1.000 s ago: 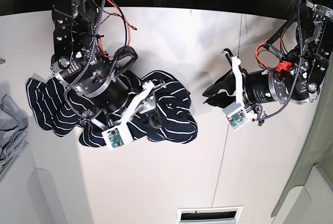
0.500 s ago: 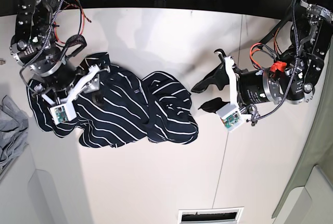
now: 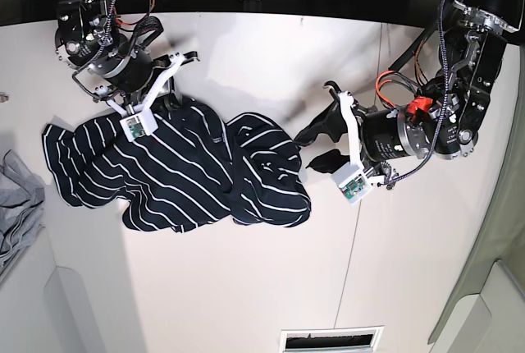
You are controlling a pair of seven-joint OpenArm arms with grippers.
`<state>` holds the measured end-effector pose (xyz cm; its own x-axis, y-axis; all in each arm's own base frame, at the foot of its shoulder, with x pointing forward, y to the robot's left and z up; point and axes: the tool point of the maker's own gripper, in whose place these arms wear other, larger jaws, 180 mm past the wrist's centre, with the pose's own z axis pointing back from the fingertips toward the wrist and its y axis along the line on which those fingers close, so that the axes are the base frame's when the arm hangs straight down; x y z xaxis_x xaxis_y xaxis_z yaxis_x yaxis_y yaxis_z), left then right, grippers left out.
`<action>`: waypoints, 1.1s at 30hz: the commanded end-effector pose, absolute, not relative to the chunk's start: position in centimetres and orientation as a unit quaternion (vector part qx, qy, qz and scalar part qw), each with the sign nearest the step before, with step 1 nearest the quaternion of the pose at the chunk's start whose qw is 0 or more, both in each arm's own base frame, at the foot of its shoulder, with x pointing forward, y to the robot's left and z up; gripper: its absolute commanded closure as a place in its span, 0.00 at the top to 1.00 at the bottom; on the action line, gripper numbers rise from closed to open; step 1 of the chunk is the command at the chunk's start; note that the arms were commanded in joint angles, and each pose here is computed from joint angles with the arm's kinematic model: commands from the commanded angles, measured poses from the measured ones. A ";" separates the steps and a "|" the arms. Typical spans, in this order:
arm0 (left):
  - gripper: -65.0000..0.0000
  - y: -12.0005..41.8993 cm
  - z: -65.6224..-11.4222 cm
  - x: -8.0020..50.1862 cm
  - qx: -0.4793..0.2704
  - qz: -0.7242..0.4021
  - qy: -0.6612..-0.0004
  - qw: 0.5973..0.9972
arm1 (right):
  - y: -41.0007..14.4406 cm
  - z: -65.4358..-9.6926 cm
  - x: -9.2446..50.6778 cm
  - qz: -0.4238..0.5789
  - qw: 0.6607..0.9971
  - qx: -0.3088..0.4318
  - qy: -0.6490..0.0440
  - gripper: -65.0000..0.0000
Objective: Layout the t-shirt on the table in an organized manner, then fold the t-shirt properly
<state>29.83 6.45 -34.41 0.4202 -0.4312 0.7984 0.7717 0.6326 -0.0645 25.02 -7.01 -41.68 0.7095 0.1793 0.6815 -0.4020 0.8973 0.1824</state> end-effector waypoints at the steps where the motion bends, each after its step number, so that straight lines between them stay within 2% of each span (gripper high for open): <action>1: 0.51 6.4 -32.9 30.7 -0.219 -0.370 -0.415 0.802 | -5.9 -40.1 26.1 0.164 0.896 0.177 -0.373 0.00; 6: 0.51 7.3 -31.9 31.7 -0.212 -0.360 -0.430 0.800 | 0.3 -37.7 24.9 0.209 0.859 0.264 -0.385 0.00; 13: 0.51 12.7 -27.8 34.5 -0.199 -0.271 -0.490 0.804 | 8.0 -34.2 22.5 0.286 0.807 0.334 -0.393 0.00; 14: 0.51 13.1 -27.4 34.6 -0.208 -0.259 -0.493 0.804 | 8.7 -34.3 22.1 0.300 0.805 0.332 -0.390 0.12; 16: 0.51 13.2 -26.9 34.6 -0.222 -0.248 -0.495 0.803 | 9.6 -34.4 21.4 0.320 0.801 0.329 -0.385 0.43; 17: 0.51 13.2 -26.9 34.5 -0.224 -0.247 -0.494 0.803 | 9.9 -34.5 21.2 0.327 0.799 0.327 -0.384 0.52; 18: 0.51 13.0 -27.1 34.4 -0.225 -0.249 -0.492 0.803 | 10.0 -34.5 21.1 0.330 0.799 0.326 -0.384 0.54; 21: 0.51 12.2 -27.8 33.8 -0.236 -0.253 -0.481 0.805 | 9.0 -34.9 22.1 0.307 0.816 0.300 -0.387 0.54; 25: 0.51 10.3 -29.5 32.9 -0.245 -0.258 -0.459 0.814 | 5.3 -36.3 24.5 0.265 0.853 0.214 -0.396 0.54; 29: 0.51 8.9 -31.7 33.7 -0.206 -0.223 -0.452 0.839 | 0.8 -37.1 26.7 0.206 0.879 0.147 -0.405 0.54; 33: 0.51 7.8 -33.0 34.4 -0.156 -0.204 -0.453 0.853 | -2.2 -37.3 27.7 0.164 0.890 0.119 -0.409 0.54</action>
<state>33.53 7.86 -34.49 0.5438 -0.2260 0.8082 0.4884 0.8684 -0.0858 26.97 -2.59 -38.55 0.6444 0.2168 0.7333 -0.3902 0.9179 0.0715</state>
